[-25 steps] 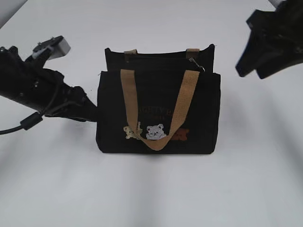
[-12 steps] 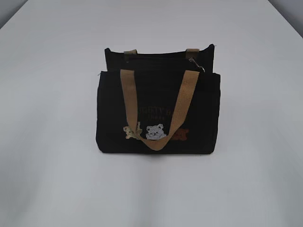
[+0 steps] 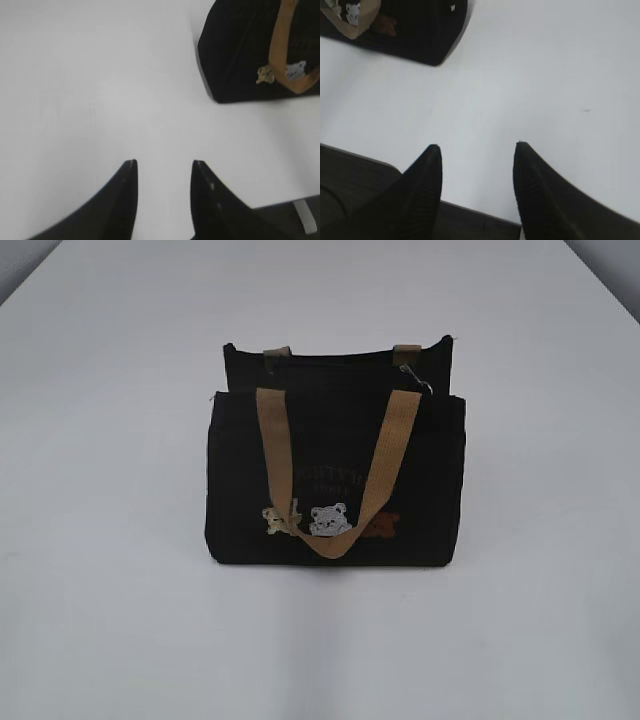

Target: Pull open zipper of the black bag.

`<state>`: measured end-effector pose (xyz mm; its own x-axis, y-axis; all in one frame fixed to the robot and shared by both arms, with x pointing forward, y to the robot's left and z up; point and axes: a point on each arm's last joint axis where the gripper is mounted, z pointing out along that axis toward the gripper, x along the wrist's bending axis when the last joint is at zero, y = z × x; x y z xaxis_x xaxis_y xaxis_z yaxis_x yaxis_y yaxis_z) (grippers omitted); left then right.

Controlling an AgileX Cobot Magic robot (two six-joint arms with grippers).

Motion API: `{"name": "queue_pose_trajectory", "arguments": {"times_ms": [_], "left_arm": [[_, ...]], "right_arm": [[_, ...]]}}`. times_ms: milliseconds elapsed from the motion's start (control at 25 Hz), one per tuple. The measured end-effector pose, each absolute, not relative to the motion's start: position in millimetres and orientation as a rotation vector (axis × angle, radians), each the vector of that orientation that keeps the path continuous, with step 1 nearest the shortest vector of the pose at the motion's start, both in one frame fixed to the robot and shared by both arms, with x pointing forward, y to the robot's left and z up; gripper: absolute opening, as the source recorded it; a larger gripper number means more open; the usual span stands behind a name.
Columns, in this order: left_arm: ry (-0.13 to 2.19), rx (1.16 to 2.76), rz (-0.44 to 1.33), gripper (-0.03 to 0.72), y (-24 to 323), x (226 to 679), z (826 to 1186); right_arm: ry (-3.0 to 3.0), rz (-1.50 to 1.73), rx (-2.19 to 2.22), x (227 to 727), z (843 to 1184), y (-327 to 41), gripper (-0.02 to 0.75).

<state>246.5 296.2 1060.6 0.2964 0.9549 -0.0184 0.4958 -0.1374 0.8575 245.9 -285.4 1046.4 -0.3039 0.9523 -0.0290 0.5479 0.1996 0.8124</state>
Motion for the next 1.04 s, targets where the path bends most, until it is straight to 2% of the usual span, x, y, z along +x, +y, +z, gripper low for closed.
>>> {"name": "queue_pose_trajectory", "arguments": {"times_ms": [120,560,800,1040], "left_arm": [[1.257,1.689,0.783,0.271,301.3,230.3,1060.3],[1.257,1.686,0.792,0.269,302.0,229.4,1059.8],[1.417,1.591,0.896,0.251,300.4,229.1,1059.7],[1.431,1.581,0.904,0.244,300.2,229.1,1059.7]], "right_arm": [[1.866,1.024,1.332,232.8,1046.4,-287.2,0.364],[1.853,1.04,1.32,230.2,1045.9,-287.2,0.333],[1.77,1.0,1.393,231.5,1046.3,-285.9,0.329],[1.763,0.998,1.401,231.7,1046.3,-285.6,0.329]]}}
